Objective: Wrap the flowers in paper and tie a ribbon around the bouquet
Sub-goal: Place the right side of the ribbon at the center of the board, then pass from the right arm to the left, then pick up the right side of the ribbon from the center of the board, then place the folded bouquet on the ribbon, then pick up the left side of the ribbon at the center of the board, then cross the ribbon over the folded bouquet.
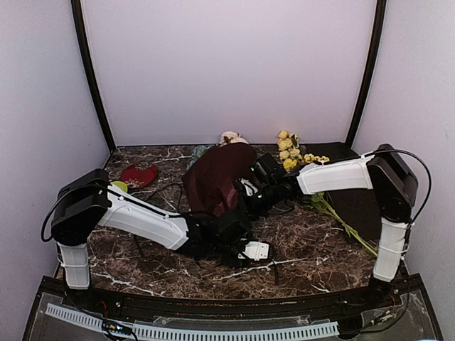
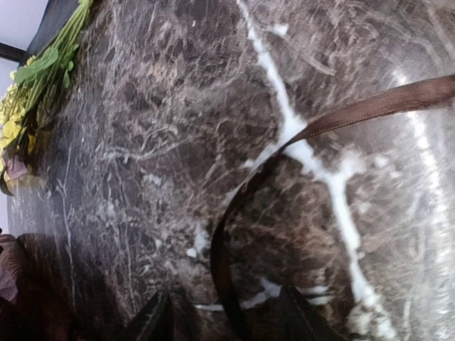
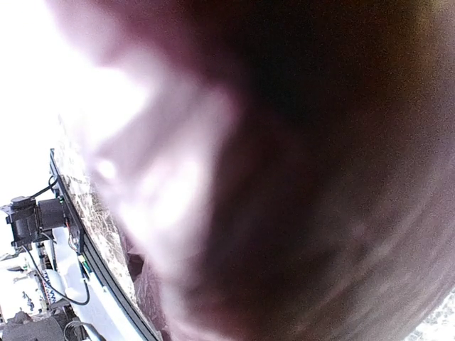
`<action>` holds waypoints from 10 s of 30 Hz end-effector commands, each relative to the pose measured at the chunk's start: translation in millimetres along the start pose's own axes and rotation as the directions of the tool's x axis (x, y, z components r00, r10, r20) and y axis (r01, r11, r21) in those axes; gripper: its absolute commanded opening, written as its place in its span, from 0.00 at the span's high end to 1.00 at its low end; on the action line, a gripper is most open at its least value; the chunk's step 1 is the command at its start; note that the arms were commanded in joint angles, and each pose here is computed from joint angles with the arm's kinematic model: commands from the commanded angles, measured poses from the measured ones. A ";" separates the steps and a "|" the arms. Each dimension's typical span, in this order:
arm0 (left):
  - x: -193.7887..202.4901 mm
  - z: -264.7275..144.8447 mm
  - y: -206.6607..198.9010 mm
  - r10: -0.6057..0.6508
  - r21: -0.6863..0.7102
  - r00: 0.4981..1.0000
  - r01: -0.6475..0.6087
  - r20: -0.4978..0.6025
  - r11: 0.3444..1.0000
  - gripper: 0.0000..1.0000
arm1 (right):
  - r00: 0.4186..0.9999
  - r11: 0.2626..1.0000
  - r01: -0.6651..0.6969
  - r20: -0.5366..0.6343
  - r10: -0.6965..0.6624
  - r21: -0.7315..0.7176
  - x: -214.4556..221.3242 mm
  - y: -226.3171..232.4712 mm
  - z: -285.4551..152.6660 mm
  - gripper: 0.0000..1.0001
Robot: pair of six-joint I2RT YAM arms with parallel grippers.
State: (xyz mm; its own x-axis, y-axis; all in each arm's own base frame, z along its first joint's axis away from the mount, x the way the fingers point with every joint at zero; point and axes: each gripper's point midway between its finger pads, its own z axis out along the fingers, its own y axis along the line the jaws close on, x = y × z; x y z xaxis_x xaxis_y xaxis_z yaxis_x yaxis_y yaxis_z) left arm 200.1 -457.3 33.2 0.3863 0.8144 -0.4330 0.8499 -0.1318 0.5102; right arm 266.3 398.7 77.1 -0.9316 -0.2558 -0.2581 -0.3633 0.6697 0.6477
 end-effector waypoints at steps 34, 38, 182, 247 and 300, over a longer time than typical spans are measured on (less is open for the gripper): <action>44.6 -54.7 16.3 -0.231 -0.258 0.953 0.278 0.197 0.925 0.05 | 0.999 0.998 -0.033 0.037 0.036 -0.062 3.6 5.9 -5.6 1.00; 39.2 -51.2 14.9 -0.222 -0.250 0.954 0.270 0.201 0.930 0.24 | 0.999 0.997 -0.032 0.039 0.034 -0.065 3.0 7.4 -6.3 1.00; 354.5 -155.6 24.3 -0.961 -0.558 -0.264 0.786 0.083 -0.264 1.00 | 0.942 0.957 0.290 0.176 -0.285 0.000 -140.2 42.5 20.2 1.00; 61.9 -110.8 238.5 -0.666 -0.001 0.614 0.735 0.424 0.678 1.00 | 0.892 0.931 0.348 0.345 -0.293 -0.108 -129.5 49.9 -92.8 0.64; 148.6 -70.8 224.2 -0.810 0.056 0.549 0.820 0.206 0.569 0.38 | 0.891 0.990 0.134 0.443 -0.102 -0.043 -191.9 6.4 -67.3 1.00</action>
State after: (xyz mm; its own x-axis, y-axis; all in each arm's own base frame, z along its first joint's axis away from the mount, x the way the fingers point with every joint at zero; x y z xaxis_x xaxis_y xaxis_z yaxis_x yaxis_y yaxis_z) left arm 429.2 -322.3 126.2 -0.4292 0.4267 -0.7960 0.7982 0.5916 -0.1133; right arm 428.5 399.4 167.8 -0.8080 -0.0361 -0.5881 -0.4838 0.6105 0.6271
